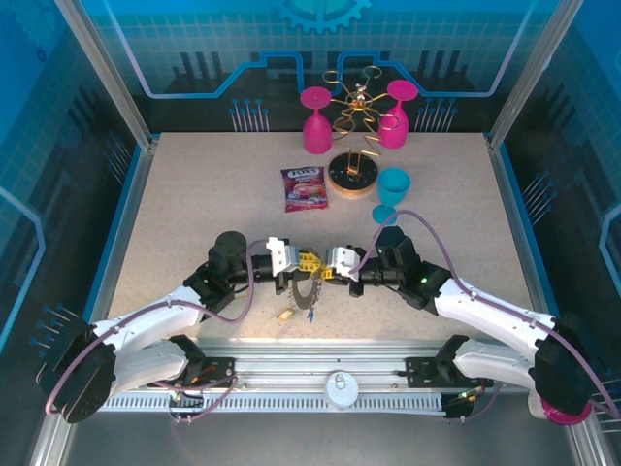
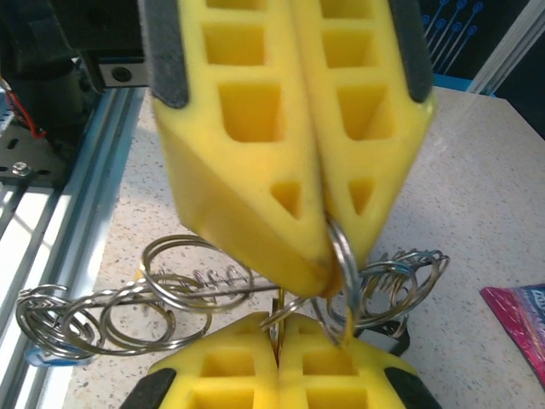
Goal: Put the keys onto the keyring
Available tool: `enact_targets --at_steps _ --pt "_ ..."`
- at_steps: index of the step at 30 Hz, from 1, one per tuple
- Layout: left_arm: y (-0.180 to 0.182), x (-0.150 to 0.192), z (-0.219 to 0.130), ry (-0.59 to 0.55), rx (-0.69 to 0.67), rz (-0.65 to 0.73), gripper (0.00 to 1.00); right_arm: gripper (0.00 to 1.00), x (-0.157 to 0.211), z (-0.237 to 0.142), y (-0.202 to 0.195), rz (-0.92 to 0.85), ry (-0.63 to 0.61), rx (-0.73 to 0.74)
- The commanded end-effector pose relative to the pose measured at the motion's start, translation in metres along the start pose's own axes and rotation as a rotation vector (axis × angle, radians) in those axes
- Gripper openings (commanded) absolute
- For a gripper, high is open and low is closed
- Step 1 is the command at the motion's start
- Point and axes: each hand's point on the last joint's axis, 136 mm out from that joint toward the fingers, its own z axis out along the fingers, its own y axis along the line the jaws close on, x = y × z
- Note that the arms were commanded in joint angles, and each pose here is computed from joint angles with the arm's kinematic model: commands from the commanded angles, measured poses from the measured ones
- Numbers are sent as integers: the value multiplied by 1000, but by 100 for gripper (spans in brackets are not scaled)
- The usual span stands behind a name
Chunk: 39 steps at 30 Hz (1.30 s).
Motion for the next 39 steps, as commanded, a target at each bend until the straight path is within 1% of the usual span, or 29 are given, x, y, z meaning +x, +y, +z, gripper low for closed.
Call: enact_targets --at_steps 1,5,9,13,19,33,38,39 --pt "4 -22 0 -67 -4 50 0 0 -8 0 -5 -39 4 35" --pt "3 -19 0 -59 -5 50 0 0 -12 -8 -18 -31 -15 112" --pt "3 -13 -1 -36 -15 53 0 0 -19 -19 -23 -16 -50 144" --pt "5 -7 -2 -14 -30 53 0 0 -24 -26 -24 -14 -67 156" --pt "8 0 -3 17 -51 61 0 0 -17 -27 -25 -10 -41 167" --pt "17 17 -1 95 -93 62 0 0 -22 -31 -31 -27 -39 197" --pt "20 21 0 107 -105 54 0 0 -24 -32 -34 -39 -36 211" --pt "20 22 0 108 -108 50 7 0 -24 -32 -34 -39 -33 213"
